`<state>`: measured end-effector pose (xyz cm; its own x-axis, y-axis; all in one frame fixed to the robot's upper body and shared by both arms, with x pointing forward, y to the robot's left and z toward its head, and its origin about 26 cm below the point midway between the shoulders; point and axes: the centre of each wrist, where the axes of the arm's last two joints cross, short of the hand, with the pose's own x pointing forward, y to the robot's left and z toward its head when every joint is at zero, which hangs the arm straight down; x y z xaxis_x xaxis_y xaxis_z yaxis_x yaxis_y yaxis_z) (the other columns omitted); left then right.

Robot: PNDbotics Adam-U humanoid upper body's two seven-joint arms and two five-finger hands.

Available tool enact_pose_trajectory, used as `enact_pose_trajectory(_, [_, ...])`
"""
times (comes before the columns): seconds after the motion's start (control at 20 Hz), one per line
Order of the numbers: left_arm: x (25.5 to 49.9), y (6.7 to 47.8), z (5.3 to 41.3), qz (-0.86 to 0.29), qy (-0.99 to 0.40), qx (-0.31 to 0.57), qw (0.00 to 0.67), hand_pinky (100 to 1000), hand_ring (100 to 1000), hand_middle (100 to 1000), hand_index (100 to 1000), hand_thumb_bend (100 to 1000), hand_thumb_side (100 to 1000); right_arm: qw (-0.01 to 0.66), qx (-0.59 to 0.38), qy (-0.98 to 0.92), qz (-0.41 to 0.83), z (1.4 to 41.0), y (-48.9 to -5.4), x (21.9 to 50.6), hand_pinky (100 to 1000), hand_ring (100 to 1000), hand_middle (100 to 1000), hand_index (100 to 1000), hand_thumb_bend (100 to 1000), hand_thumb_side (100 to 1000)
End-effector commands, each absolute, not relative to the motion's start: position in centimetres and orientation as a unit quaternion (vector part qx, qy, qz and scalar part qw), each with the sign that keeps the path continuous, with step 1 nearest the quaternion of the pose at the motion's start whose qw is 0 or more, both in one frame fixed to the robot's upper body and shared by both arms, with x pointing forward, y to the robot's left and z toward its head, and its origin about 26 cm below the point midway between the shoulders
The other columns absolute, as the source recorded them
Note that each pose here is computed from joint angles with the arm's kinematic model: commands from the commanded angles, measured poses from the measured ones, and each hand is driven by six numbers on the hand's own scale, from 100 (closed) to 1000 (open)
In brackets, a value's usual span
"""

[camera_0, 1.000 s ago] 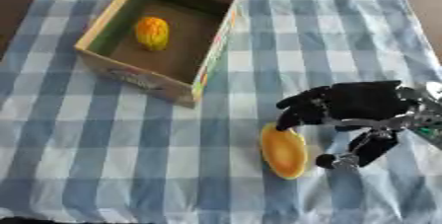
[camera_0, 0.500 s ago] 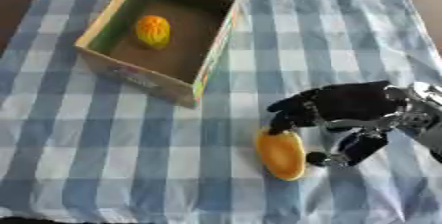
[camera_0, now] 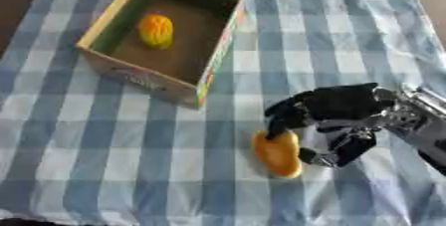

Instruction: Pick up objects on the table and place them in the box.

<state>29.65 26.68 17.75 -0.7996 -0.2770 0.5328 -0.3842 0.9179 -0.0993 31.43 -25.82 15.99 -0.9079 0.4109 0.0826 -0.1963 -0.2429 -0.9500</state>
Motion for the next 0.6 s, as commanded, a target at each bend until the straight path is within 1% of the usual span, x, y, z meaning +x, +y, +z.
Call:
enact_pose_trajectory(0.05, [29.51, 26.65, 18.59, 0.106, -0.948, 0.172, 0.248, 773, 746, 669, 809, 234, 508, 0.199, -0.092, -0.577, 0.787, 16.00, -25.99, 31.74, 855, 939, 724, 801, 100, 133])
enact_pose_trajectory(0.2, [29.52, 26.64, 18.63, 0.107, -0.948, 0.171, 0.247, 773, 746, 669, 810, 233, 508, 0.202, -0.098, -0.585, 0.780, 16.01, -25.86, 31.93, 835, 904, 677, 755, 100, 119])
enact_pose_trajectory(0.35, [29.52, 26.67, 18.63, 0.108, -0.948, 0.171, 0.247, 773, 746, 669, 809, 233, 509, 0.204, -0.106, -0.595, 0.770, 15.99, -25.79, 32.03, 816, 876, 642, 721, 100, 148])
enact_pose_trajectory(0.4, [29.52, 26.68, 18.62, 0.108, -0.948, 0.171, 0.247, 773, 746, 669, 809, 231, 510, 0.205, -0.111, -0.602, 0.764, 16.01, -25.81, 32.08, 800, 852, 606, 675, 100, 161])
enact_pose_trajectory(0.5, [29.52, 26.67, 18.61, 0.109, -0.947, 0.171, 0.247, 773, 746, 668, 810, 230, 512, 0.212, -0.120, -0.618, 0.748, 15.91, -25.88, 32.23, 781, 818, 562, 614, 100, 195])
enact_pose_trajectory(0.55, [29.52, 26.67, 18.61, 0.109, -0.947, 0.171, 0.247, 773, 746, 668, 810, 229, 512, 0.215, -0.124, -0.626, 0.740, 15.82, -25.90, 32.31, 776, 811, 553, 603, 100, 187])
enact_pose_trajectory(0.6, [29.52, 26.67, 18.60, 0.109, -0.947, 0.171, 0.248, 773, 746, 668, 810, 229, 512, 0.219, -0.127, -0.633, 0.731, 15.72, -25.90, 32.39, 764, 795, 530, 568, 100, 144])
